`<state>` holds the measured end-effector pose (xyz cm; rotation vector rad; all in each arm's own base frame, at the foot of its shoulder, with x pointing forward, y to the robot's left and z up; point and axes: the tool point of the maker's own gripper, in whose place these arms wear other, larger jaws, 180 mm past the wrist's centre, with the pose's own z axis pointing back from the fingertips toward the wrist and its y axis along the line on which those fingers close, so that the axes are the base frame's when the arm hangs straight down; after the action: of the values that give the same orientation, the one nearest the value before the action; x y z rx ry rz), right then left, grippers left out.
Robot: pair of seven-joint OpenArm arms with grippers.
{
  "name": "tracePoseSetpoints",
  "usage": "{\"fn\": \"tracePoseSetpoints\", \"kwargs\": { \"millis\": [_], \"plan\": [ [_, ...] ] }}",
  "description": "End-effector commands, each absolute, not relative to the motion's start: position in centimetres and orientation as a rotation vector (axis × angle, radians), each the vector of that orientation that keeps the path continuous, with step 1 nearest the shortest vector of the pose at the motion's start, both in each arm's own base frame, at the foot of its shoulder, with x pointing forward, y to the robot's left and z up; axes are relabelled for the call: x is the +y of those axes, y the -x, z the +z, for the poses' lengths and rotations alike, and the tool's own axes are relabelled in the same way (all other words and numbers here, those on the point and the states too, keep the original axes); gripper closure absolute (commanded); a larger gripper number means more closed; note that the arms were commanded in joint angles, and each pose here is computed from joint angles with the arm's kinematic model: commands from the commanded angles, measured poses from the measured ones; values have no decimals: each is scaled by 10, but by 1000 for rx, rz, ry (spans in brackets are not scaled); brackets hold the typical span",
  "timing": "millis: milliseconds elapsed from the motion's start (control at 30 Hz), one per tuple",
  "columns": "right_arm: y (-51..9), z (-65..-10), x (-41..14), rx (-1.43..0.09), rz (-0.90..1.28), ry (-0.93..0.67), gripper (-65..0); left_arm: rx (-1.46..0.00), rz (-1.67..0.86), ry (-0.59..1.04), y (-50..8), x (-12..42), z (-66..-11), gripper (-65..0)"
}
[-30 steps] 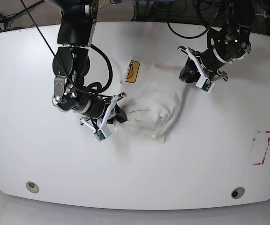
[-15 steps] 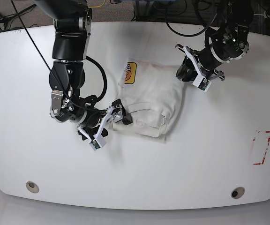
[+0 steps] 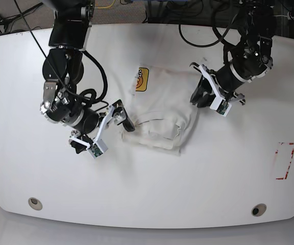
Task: Fold the T-shirt properly
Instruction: 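Regrasp the shirt with both grippers at its two sides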
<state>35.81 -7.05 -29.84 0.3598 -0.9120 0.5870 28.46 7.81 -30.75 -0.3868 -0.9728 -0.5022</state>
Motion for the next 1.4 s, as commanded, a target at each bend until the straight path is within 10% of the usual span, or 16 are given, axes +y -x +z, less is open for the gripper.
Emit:
{"fn": "tracePoseSetpoints", "kwargs": {
  "millis": [0, 200, 667, 1367],
  "plan": [
    [-354, -267, -58, -1020, 612, -374, -650, -1060, -499, 400, -301, 73, -285, -114],
    [-344, -275, -37, -1001, 601, -436, -650, -1046, -453, 423, -320, 71, -295, -114],
    [-342, -319, 30, -894, 649, -637, -165, -940, -436, 481, -316, 55, -332, -114],
    [-394, -375, 3, -818, 483, -692, -160, -728, -346, 493, -296, 67, -406, -114]
  ]
}}
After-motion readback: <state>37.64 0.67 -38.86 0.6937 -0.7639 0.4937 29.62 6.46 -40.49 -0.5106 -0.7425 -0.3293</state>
